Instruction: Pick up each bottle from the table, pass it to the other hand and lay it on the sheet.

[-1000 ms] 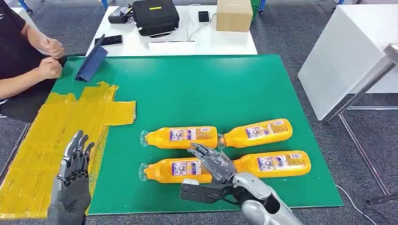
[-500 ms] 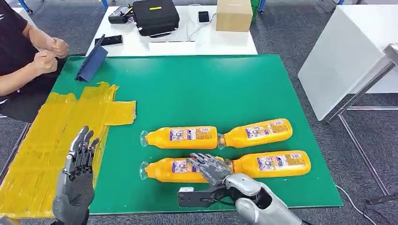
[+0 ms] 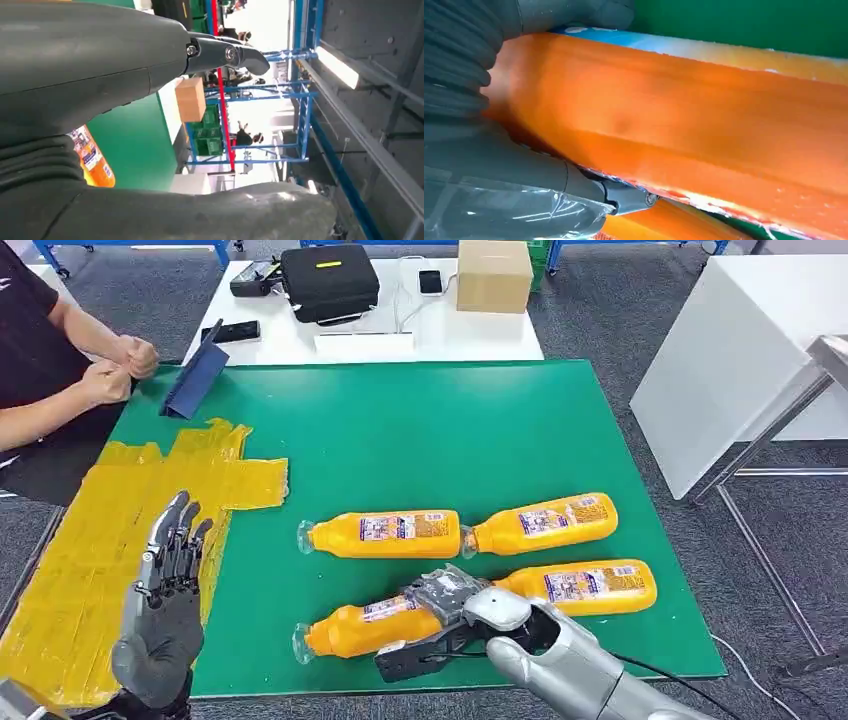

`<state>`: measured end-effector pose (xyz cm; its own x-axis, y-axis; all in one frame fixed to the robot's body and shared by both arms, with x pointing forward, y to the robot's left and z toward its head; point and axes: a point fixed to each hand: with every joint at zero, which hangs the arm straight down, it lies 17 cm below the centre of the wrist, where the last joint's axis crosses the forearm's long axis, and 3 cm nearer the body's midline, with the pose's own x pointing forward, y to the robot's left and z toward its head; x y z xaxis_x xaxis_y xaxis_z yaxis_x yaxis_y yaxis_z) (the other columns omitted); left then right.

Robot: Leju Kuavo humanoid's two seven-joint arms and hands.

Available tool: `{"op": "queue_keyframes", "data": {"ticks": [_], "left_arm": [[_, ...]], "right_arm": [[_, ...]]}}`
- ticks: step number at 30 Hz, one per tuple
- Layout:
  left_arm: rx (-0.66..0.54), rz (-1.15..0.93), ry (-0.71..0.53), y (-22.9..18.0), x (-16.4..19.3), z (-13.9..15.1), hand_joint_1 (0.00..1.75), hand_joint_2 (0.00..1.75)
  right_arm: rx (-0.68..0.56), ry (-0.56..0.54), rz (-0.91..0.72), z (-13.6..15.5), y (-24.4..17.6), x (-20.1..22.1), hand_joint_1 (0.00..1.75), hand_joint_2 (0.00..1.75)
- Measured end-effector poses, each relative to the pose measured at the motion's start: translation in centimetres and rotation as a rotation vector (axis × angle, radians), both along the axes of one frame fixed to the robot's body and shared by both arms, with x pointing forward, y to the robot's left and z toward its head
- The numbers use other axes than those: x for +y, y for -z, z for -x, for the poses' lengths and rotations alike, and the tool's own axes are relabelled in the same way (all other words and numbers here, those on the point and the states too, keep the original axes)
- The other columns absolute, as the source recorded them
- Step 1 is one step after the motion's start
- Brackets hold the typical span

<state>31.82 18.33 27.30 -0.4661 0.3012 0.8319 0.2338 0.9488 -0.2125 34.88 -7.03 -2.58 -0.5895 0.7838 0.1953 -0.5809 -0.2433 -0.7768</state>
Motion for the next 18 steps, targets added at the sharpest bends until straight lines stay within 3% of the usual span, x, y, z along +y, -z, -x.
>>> {"op": "queue_keyframes", "data": {"ticks": [5,6,13,18], "left_arm": [[0.053,0.027,-0.051,0.8,0.9,-0.5,0.00,0.00],[0.080,0.043,-0.062,1.3,1.2,-0.6,0.00,1.75],[0.271,0.196,-0.076,5.6,3.1,0.4,0.00,1.75],[0.370,0.323,-0.027,7.6,3.6,1.1,0.00,1.75]], "right_arm": [[0.017,0.136,-0.150,-0.6,-1.0,0.5,1.75,1.75],[0.028,0.186,-0.225,-0.8,-1.7,0.7,1.75,1.75],[0.026,0.372,-0.760,1.5,-9.0,2.1,1.75,1.75],[-0.063,0.407,-1.023,1.7,-17.0,0.7,1.75,1.75]]}}
